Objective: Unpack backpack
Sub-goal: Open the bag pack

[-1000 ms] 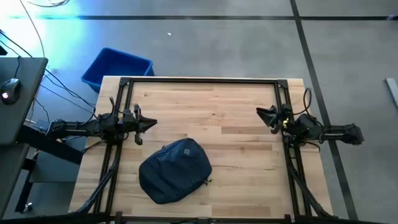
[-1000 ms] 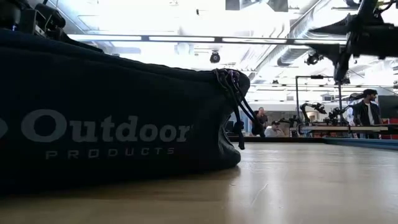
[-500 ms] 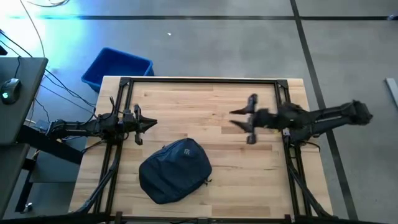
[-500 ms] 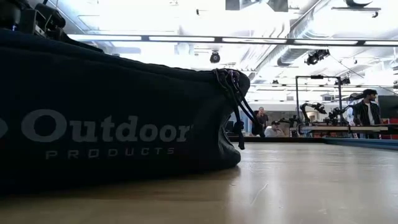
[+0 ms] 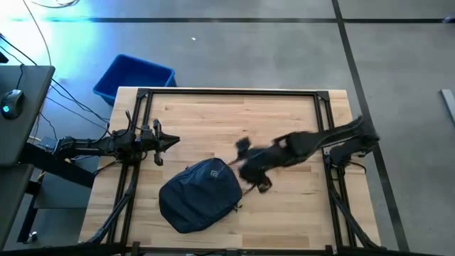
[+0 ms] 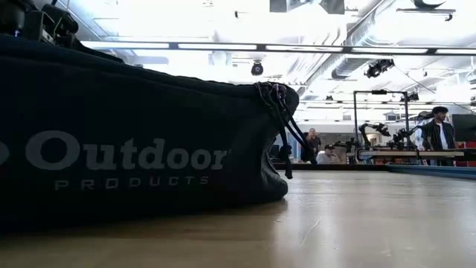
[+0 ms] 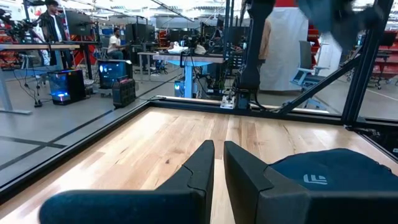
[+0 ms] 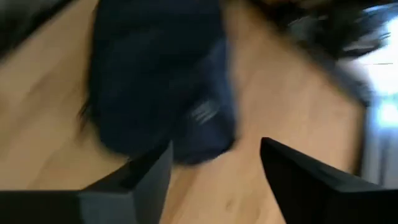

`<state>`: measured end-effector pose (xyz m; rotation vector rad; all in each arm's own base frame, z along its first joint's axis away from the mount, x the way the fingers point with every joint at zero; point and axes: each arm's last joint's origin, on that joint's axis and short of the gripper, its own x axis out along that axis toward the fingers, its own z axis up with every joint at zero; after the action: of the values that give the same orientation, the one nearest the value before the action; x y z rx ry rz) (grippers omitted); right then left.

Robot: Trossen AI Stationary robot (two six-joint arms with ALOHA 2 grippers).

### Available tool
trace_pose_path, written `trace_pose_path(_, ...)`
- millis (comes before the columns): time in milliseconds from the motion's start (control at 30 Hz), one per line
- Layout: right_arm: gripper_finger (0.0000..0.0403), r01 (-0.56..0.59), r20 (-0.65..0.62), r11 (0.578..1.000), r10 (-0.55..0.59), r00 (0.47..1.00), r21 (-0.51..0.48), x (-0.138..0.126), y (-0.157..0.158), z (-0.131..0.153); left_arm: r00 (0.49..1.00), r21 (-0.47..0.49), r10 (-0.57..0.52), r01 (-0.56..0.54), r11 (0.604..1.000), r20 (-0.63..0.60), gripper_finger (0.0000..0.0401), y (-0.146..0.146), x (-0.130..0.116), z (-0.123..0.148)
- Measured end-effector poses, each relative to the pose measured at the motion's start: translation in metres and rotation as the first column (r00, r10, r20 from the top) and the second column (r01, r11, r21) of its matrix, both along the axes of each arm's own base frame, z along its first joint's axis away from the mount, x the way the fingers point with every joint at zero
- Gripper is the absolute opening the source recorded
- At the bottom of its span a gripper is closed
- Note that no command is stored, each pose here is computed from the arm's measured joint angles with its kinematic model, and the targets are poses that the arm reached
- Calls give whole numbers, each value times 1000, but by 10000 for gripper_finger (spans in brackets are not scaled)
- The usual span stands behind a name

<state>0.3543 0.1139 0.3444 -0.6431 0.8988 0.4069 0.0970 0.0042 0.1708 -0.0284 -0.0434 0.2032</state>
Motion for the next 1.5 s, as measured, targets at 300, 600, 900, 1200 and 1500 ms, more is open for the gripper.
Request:
trace_pose_path(300,306,-391,-333,908,326,885,-151,14,62,-87,1000,0,0,0,1000,-1,16,0,0,0)
trace_pose_path(600,307,-250,-204,906,189,961,-340,21,77,-145,1000,0,0,0,1000,0,16,0,0,0)
trace_pose_path(900,305,-138,-3,909,149,989,-392,24,73,-182,1000,0,0,0,1000,0,16,0,0,0)
trace_pose_path(1200,105,13,58,945,7,998,-327,26,58,-195,1000,0,0,0,1000,0,16,0,0,0)
trace_pose_path(1500,2,118,83,936,-96,992,-331,46,52,-132,1000,0,0,0,1000,0,16,0,0,0)
